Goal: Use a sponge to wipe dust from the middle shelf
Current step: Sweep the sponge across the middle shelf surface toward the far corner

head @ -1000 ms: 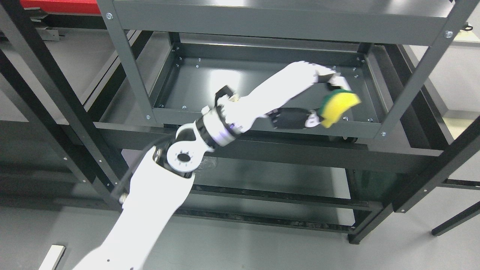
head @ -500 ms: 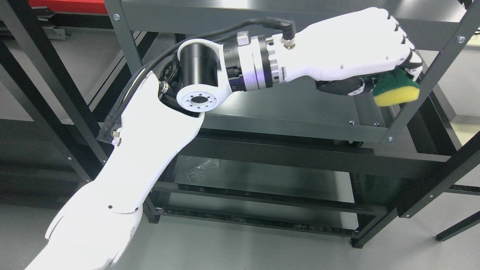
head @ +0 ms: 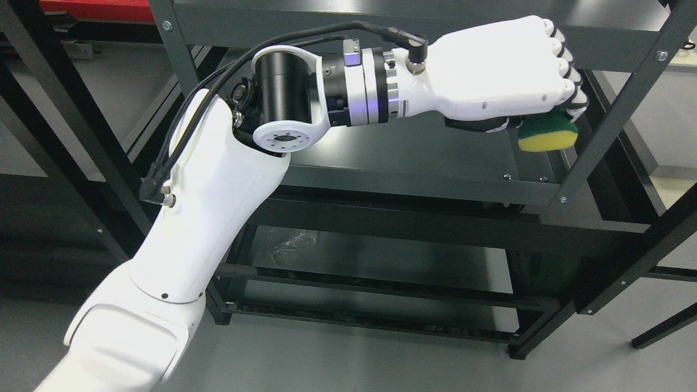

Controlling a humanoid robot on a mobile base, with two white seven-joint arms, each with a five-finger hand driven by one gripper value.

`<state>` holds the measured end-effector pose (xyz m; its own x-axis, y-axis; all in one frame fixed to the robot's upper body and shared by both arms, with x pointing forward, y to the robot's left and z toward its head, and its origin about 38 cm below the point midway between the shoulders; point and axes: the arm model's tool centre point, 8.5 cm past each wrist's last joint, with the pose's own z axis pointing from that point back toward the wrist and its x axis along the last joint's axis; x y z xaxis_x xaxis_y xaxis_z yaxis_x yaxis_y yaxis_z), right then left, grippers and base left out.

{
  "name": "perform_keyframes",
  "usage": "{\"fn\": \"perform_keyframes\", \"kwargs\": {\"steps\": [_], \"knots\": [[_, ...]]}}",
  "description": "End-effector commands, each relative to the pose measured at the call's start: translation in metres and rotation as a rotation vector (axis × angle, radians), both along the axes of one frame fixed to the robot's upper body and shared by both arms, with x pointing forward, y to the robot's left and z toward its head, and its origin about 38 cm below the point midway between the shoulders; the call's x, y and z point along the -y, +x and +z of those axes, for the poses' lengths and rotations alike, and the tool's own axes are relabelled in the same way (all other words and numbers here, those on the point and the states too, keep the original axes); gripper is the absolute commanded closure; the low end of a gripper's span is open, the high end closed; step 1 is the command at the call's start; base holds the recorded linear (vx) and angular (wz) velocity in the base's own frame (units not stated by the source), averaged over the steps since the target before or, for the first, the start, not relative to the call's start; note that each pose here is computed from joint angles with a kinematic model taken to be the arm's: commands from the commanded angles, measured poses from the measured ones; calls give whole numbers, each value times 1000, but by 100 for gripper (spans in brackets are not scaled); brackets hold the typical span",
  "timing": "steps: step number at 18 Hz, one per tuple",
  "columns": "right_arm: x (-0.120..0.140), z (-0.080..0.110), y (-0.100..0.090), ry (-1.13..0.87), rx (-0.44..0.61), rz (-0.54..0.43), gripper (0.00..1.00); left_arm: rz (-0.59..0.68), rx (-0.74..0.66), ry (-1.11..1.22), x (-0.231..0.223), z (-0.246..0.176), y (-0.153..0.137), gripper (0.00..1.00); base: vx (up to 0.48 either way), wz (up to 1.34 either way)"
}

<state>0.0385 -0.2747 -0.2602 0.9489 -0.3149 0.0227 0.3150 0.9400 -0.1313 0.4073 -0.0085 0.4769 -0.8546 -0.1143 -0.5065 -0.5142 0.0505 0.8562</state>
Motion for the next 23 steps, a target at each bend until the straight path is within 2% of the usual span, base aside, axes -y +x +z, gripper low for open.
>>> {"fn": "perform_keyframes", "kwargs": {"steps": [1, 6, 10, 15, 17, 20, 23], "knots": [[13, 1, 6, -22, 16, 0, 0, 232, -53, -215, -117, 22, 36, 100, 0, 0], [13, 1, 6, -22, 16, 0, 0, 377, -179, -314, -233, 1, 46, 100, 0, 0], [13, 1, 6, -22, 16, 0, 0, 487, -192, -371, -339, -5, 24, 100, 0, 0], [13, 1, 6, -22, 16, 0, 0, 637, -230, -505, -438, -19, -1, 100, 0, 0], [13, 1, 6, -22, 16, 0, 0, 659, -267, -546, -454, -29, 3, 100, 0, 0], [13, 1, 6, -22, 16, 0, 0, 633, -273, -539, -442, -28, 10, 100, 0, 0], [13, 1, 6, -22, 16, 0, 0, 505, -297, -434, -367, -27, 37, 100, 0, 0]]}}
